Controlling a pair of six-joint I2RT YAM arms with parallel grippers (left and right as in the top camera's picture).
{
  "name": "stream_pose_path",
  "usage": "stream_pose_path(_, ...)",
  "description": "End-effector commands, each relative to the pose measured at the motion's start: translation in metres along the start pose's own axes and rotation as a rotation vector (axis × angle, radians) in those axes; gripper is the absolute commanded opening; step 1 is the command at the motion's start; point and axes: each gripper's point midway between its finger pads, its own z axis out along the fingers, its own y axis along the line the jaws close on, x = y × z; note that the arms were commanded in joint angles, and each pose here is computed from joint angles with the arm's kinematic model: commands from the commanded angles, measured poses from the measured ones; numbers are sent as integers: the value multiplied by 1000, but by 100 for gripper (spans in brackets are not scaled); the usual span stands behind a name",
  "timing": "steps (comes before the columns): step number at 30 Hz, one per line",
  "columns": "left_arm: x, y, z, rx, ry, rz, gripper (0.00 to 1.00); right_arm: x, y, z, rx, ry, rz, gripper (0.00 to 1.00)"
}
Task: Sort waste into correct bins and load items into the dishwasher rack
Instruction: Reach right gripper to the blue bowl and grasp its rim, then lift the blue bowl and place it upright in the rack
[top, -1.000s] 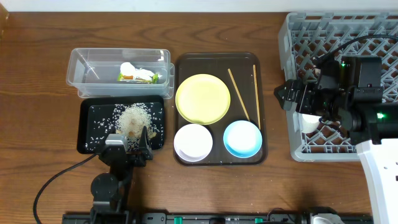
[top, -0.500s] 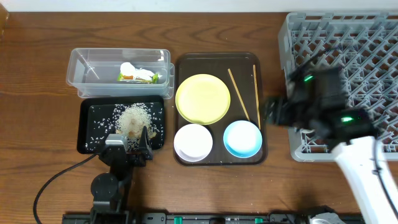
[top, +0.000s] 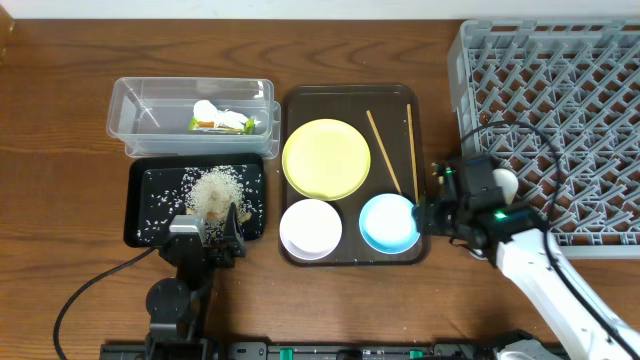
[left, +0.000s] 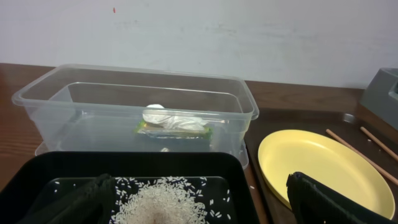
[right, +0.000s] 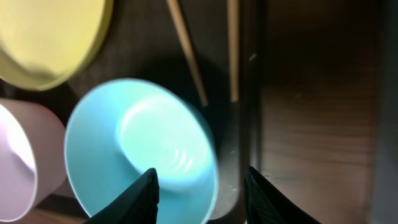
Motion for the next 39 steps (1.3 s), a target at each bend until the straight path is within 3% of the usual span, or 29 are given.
stream_pose_path(1,15,2,2,-1,33,9,90,13,2,17,21,56,-6,39)
stream_pose_path(4,15,2,2,-1,33,9,90,17,1,28,32,84,-2,35)
stream_pose_path(15,15,2,2,-1,33,9,90,10,-5,23,85,73,-1,1)
stream_pose_path(18,15,2,2,-1,33,9,90,-8,-3,1,107,16,-40,1)
stream_pose_path(26,15,2,2,-1,33,9,90,-94,-30,-117,366,-310,0,1)
stream_pose_path(29,15,2,2,-1,33,9,90,-124,-61,-166,566,-479,93,1)
stream_pose_path(32,15,2,2,-1,33,9,90,-142,-96,-213,818,-685,217,1)
stream_pose_path(39,15,2,2,-1,33,9,90,-155,-119,-246,1030,-812,271,1)
